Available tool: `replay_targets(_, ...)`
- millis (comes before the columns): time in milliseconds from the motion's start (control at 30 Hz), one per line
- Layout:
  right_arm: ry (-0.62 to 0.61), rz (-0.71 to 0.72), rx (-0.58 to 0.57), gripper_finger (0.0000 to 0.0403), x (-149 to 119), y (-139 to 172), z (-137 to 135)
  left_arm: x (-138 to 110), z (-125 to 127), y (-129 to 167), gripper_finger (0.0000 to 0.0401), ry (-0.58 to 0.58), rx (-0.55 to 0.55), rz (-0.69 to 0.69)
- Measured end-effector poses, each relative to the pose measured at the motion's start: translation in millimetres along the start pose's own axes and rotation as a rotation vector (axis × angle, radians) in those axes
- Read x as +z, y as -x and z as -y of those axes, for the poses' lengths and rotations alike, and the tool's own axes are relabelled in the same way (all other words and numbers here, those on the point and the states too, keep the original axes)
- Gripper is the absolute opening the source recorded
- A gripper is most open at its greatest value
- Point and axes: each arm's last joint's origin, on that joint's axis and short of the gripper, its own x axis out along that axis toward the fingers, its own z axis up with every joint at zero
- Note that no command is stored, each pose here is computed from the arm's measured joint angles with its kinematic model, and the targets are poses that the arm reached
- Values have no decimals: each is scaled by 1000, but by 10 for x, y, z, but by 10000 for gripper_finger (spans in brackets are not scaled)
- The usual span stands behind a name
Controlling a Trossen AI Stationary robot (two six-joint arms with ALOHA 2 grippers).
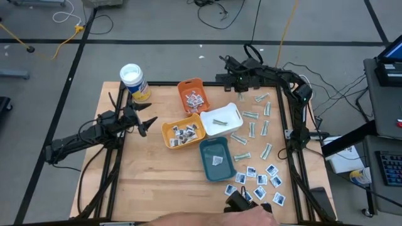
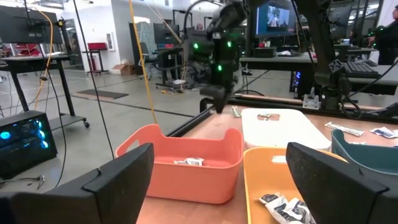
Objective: Pick & Place First Aid Supplies
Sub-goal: Put the green bandage into the white bin
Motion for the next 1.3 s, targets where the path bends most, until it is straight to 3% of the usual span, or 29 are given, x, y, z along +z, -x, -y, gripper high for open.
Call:
replay_targets(367,203,-119,50,0,9,545,-32,1,0,0,364,0,0,0)
replay_targets(700,731,-92,119,0,-392,911,-475,0,0,0,374,0,1,0)
replay_targets(1000,1190,-78,147,0,-932,993,-855,0,0,0,362,0,0,0)
replay_targets(1133,1292,-54,154,0,-1064,979,-948,0,0,0,362,0,0,0)
replay_targets(1300,1398,-24,167,0,-1251,728,-1079,1,0,0,369,0,0,0)
